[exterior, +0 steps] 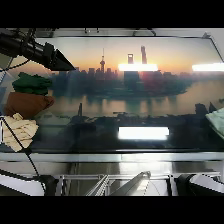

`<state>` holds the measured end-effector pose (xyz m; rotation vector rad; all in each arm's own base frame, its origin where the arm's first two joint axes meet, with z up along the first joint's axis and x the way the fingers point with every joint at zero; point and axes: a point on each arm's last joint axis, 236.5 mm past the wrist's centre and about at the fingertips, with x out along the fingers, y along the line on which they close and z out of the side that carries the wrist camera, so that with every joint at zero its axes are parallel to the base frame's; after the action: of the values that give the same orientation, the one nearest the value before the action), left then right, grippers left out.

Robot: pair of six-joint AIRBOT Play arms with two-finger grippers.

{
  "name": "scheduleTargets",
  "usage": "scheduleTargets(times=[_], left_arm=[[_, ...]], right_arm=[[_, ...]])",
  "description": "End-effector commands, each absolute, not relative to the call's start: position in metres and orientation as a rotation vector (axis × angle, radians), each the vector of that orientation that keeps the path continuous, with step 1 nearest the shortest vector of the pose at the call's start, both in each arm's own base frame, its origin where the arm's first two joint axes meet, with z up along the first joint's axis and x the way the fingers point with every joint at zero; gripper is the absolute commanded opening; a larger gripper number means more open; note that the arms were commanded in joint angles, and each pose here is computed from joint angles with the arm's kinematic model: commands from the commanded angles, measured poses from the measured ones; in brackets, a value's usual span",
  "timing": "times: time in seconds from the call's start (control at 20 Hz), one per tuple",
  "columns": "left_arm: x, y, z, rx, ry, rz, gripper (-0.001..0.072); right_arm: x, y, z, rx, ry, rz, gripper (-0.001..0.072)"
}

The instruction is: Fold the shirts.

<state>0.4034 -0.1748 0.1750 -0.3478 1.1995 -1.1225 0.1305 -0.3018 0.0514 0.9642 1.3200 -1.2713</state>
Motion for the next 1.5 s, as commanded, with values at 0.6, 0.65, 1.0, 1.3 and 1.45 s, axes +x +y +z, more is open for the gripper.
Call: scheduleTargets(times=[0.6,0.65,1.0,1.3,1.45], left_arm=[[0.409,-0.175,0.176,-0.350,1.178,-1.114,0.0016],[0.412,-0.176,0.177,-0.339,1.148,-1.118,0.0016],[0.371,-0.178,0.185,-0.305,1.107,-1.148,0.0016],[0.291,-0.177,0.114,-0.426,1.145,-1.056,0.0016],[0.257,-0.180,0.081,-0.480,1.189,-1.017,0.0016]], right_arm=[[0.298,-0.236,0.092,1.278,0.977,-0.606,0.0023],[0.331,-0.220,0.115,1.239,0.896,-0.472,0.0023],[0.390,-0.022,0.185,0.640,0.900,0.106,0.0022],[0.316,0.123,0.130,0.263,0.959,0.349,0.0022],[0.293,0.144,0.077,0.267,1.012,0.371,0.0022]])
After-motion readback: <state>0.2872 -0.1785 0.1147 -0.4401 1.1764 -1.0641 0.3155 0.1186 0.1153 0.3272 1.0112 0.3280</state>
